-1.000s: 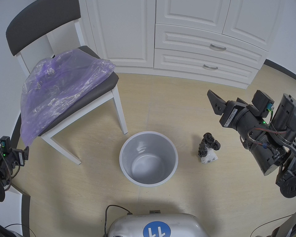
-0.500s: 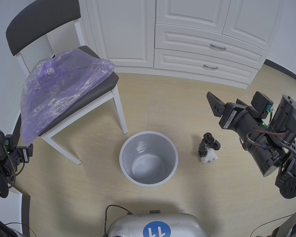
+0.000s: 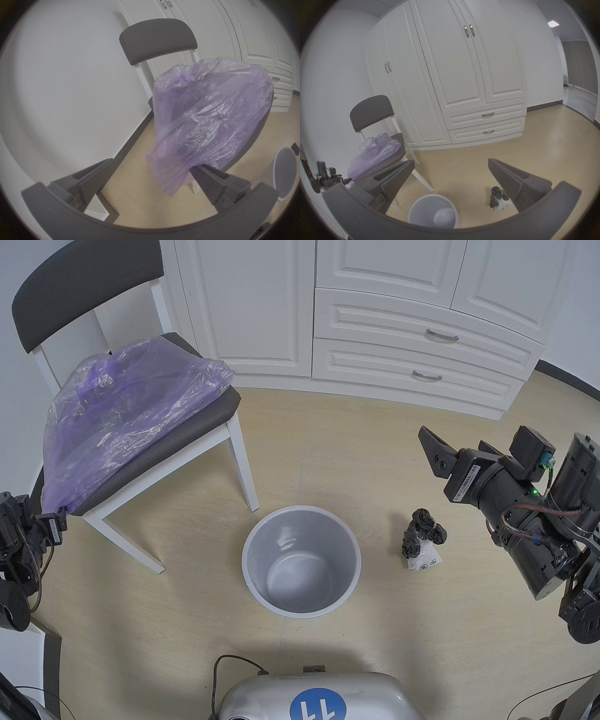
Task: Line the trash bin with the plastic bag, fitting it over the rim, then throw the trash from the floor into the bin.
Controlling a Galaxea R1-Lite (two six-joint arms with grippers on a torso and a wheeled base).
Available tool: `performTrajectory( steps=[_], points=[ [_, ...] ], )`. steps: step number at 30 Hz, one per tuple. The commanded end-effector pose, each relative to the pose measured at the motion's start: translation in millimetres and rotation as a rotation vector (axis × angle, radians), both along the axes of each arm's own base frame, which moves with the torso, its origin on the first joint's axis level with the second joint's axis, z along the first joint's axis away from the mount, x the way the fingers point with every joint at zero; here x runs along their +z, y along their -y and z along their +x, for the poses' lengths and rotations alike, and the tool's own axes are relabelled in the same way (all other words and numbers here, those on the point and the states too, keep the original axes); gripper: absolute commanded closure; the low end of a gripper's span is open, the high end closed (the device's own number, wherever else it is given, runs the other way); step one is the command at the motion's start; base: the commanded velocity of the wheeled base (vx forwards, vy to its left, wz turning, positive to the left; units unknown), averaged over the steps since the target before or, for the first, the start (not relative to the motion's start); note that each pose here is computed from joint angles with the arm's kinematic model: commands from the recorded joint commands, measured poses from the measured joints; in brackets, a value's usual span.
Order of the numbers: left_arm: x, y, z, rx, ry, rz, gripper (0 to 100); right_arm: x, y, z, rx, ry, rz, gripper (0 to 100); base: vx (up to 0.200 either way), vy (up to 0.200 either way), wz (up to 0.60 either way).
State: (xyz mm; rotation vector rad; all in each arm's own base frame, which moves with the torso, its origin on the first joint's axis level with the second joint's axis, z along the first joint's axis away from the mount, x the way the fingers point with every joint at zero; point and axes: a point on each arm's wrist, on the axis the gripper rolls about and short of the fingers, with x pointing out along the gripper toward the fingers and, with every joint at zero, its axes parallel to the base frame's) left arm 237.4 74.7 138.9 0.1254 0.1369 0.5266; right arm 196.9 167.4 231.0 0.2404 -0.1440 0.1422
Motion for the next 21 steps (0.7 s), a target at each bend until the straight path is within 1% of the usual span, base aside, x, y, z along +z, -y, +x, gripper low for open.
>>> performTrajectory(
  steps=[1, 10, 13, 14, 17, 19, 20, 21],
  points=[
    [-10.0, -0.8, 6.7, -0.001, -0.028, -0.009, 0, 1.9, 1.3, -1.7, 0.001, 0.006, 0.004, 0, 0.0, 0.0, 0.0],
    [-1.6, 1.0, 6.0, -0.007, 0.007, 0.0, 0, 2.7, 1.2, -1.6, 0.001, 0.008, 0.006, 0, 0.0, 0.0, 0.0],
    [4.9, -0.6, 5.8, 0.003, 0.045, 0.011, 0, 3.5, 1.7, -2.1, 0.0, 0.01, 0.009, 0, 0.0, 0.0, 0.0],
    [4.9, -0.6, 5.8, 0.003, 0.045, 0.011, 0, 3.5, 1.7, -2.1, 0.0, 0.01, 0.009, 0, 0.0, 0.0, 0.0],
    [19.4, 1.6, -2.8, 0.015, 0.106, 0.033, 0, 4.3, 1.9, -2.9, 0.001, 0.012, 0.009, 0, 0.0, 0.0, 0.0],
    [21.6, 2.1, -4.6, 0.015, 0.114, 0.035, 0, 4.3, 1.9, -2.9, 0.001, 0.012, 0.009, 0, 0.0, 0.0, 0.0],
    [31.5, 5.9, -14.0, 0.008, 0.144, 0.048, 0, 4.7, 1.8, -2.8, 0.001, 0.013, 0.01, 0, 0.0, 0.0, 0.0],
    [35.7, 7.3, -17.7, 0.007, 0.158, 0.053, 0, 5.1, 1.4, -2.4, 0.001, 0.015, 0.011, 0, 0.0, 0.0, 0.0]
  ],
)
